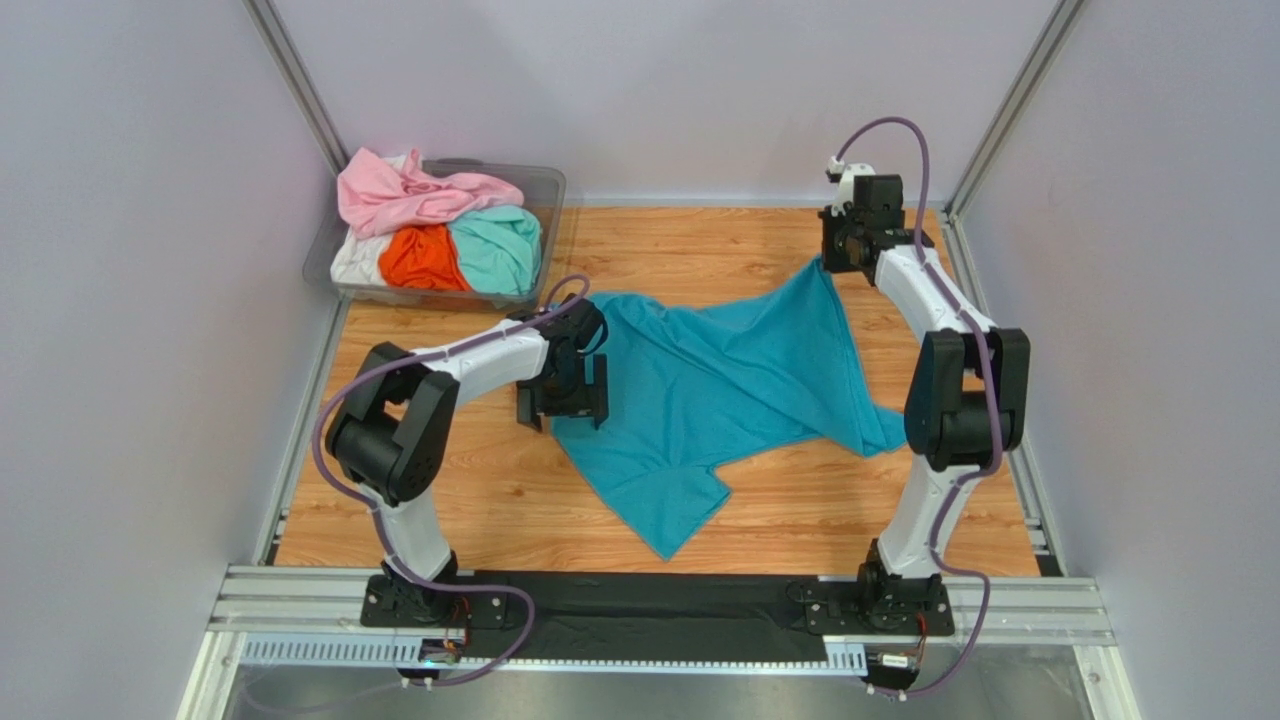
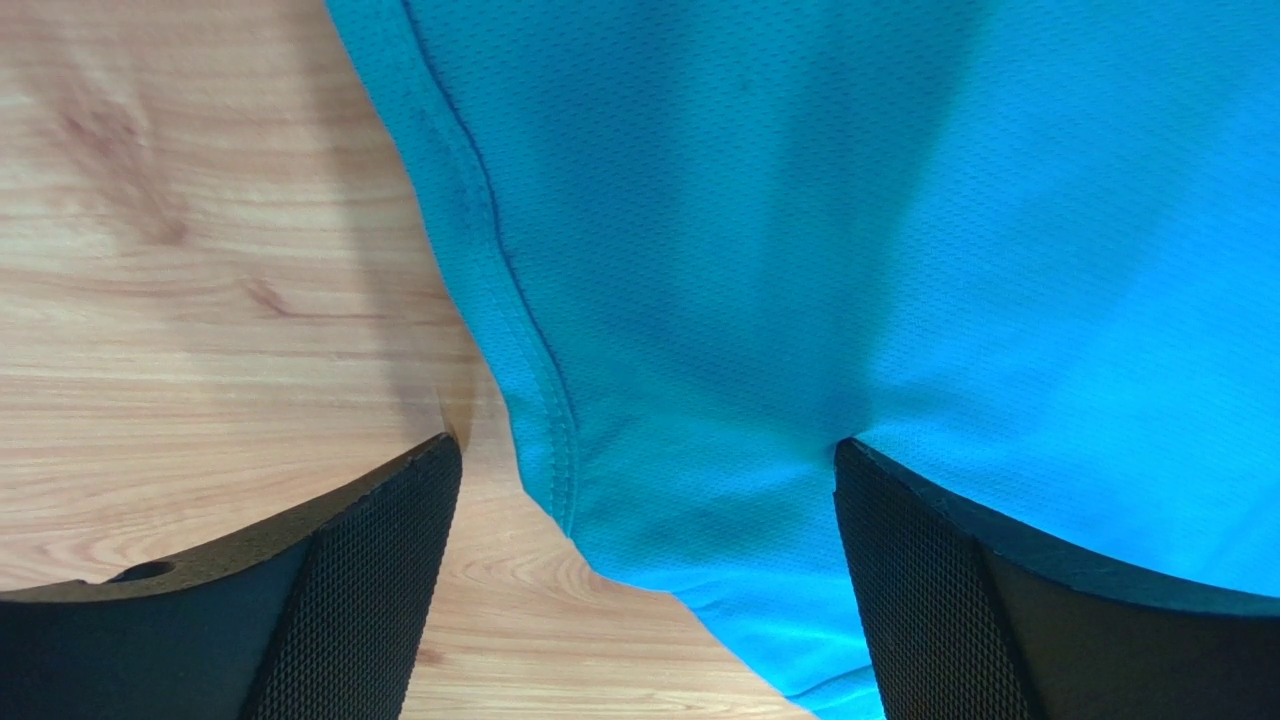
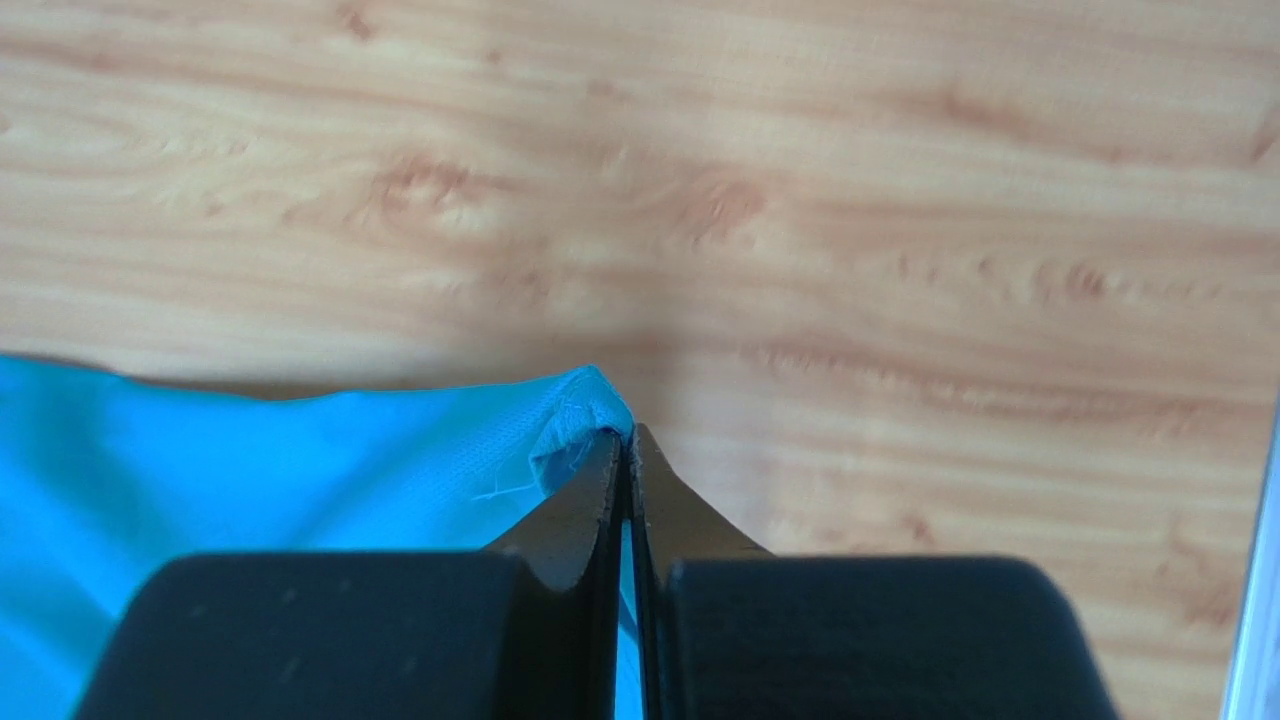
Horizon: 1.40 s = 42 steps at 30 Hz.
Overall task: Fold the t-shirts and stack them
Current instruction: Flatten the tshirt out
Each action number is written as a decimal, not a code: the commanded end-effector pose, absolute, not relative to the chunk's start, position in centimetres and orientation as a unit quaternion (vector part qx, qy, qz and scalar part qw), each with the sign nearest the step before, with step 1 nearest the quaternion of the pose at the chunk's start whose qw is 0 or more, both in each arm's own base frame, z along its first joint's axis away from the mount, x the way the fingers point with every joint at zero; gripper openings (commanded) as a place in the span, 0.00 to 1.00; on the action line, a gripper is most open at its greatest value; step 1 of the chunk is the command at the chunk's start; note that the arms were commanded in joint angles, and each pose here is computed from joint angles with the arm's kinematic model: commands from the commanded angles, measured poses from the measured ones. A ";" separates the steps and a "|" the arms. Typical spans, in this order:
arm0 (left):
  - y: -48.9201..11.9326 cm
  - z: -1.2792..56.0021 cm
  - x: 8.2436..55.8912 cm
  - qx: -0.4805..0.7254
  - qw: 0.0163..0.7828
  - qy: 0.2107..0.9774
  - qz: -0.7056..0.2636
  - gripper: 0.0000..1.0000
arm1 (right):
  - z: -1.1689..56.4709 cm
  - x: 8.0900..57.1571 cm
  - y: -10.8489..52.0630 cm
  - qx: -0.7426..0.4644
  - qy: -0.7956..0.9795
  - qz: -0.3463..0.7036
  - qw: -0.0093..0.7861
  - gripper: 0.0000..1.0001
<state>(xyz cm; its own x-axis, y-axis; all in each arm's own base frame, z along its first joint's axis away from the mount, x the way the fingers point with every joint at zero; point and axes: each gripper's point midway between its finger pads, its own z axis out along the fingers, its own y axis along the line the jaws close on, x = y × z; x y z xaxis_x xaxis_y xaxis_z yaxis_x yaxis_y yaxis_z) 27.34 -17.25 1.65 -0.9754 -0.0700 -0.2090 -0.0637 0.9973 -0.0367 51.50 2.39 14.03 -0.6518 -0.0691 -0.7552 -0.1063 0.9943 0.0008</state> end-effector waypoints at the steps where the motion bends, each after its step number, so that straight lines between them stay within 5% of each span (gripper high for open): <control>1: -15.9 1.9 28.0 -0.020 0.104 0.994 0.025 1.00 | 15.2 56.2 1.2 -0.105 0.882 -0.012 0.459 0.00; 9: -14.9 1.8 27.9 -0.023 0.101 0.993 0.050 1.00 | 16.3 64.7 0.5 -0.125 0.839 -0.045 0.527 0.00; 25: -14.1 2.9 30.9 -0.017 0.137 0.989 0.062 1.00 | 16.0 69.9 2.1 -0.176 0.792 -0.038 0.584 0.02; 28: -14.1 3.3 31.3 -0.016 0.143 0.988 0.058 1.00 | 14.7 69.9 2.4 -0.156 0.810 -0.023 0.565 0.26; 29: -14.2 3.5 31.5 -0.014 0.146 0.988 0.057 1.00 | 14.5 69.6 2.3 -0.149 0.814 -0.018 0.561 0.59; 32: -14.6 4.9 32.2 -0.011 0.165 0.985 0.046 1.00 | 16.6 68.3 1.9 -0.122 0.817 -0.021 0.563 0.91; 34: -15.0 6.2 32.6 -0.013 0.181 0.983 0.030 1.00 | 19.9 67.0 0.9 -0.077 0.817 -0.039 0.570 1.00; 37: -16.0 8.1 32.4 -0.019 0.197 0.980 -0.007 1.00 | 24.0 63.5 -0.7 -0.011 0.824 -0.056 0.564 1.00; 42: -18.3 10.4 29.6 -0.014 0.216 0.974 -0.063 1.00 | 22.5 53.8 -2.6 0.107 0.859 -0.062 0.498 1.00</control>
